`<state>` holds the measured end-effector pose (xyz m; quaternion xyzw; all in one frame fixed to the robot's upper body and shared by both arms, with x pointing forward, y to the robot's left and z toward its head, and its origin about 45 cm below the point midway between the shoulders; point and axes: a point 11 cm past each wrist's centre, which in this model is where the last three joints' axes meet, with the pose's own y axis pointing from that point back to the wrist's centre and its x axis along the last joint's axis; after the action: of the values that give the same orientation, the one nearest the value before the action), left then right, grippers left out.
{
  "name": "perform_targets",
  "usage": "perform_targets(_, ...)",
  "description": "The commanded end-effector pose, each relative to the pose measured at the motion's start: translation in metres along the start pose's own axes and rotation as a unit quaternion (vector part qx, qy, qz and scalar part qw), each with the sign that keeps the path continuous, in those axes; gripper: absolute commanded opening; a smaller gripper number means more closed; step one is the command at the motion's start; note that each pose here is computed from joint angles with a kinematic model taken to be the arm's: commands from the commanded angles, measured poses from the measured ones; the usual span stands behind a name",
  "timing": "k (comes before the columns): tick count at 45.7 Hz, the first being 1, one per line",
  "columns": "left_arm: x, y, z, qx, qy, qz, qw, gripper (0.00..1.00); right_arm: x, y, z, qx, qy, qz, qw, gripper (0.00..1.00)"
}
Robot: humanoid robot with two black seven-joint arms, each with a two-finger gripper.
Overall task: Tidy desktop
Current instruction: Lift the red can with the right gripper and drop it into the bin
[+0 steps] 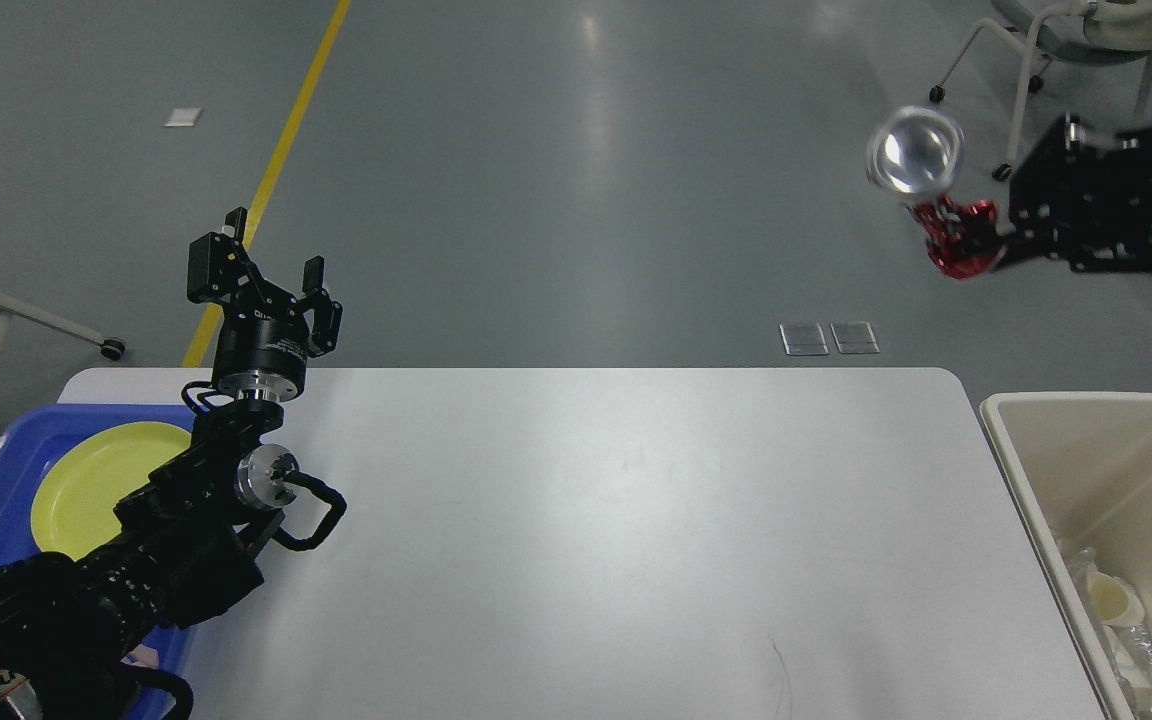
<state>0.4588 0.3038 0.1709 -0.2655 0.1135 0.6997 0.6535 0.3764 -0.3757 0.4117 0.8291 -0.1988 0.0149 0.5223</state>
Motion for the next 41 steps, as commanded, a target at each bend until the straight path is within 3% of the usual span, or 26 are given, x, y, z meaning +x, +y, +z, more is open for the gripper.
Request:
perform_targets(1, 0.000, 0.000, 0.000, 0.000, 0.000, 0.000, 1.000, 1.00, 0.004, -0.039, 0.094, -0.121, -0.029, 0.015, 0.992, 0.00)
perform_targets(10, 0.000, 0.000, 0.000, 0.000, 0.000, 0.000, 1.000, 1.00, -0.010, -0.102, 0.209, -0.268, -0.015, 0.072, 0.961, 0.00)
perform_targets(17, 0.000, 0.000, 0.000, 0.000, 0.000, 0.000, 1.000, 1.00, -0.030, -0.132, 0.261, -0.335, 0.017, 0.089, 0.938, 0.02)
perform_targets(20, 0.000, 0.000, 0.000, 0.000, 0.000, 0.000, 1.000, 1.00, -0.037, -0.132, 0.282, -0.364, 0.030, 0.094, 0.926, 0.14)
perform_targets(25, 0.000, 0.000, 0.000, 0.000, 0.000, 0.000, 1.000, 1.00, -0.038, -0.122, 0.307, -0.403, 0.057, 0.125, 0.905, 0.50)
perform_targets(29, 0.000, 0.000, 0.000, 0.000, -0.001, 0.001, 1.000, 1.00, -0.043, -0.122, 0.321, -0.419, 0.078, 0.142, 0.893, 0.82)
perform_targets(30, 0.000, 0.000, 0.000, 0.000, 0.000, 0.000, 1.000, 1.00, -0.043, -0.122, 0.323, -0.421, 0.083, 0.145, 0.892, 0.98)
perform_targets(41, 0.000, 0.000, 0.000, 0.000, 0.000, 0.000, 1.000, 1.00, -0.043, -0.121, 0.325, -0.424, 0.085, 0.149, 0.889, 1.00)
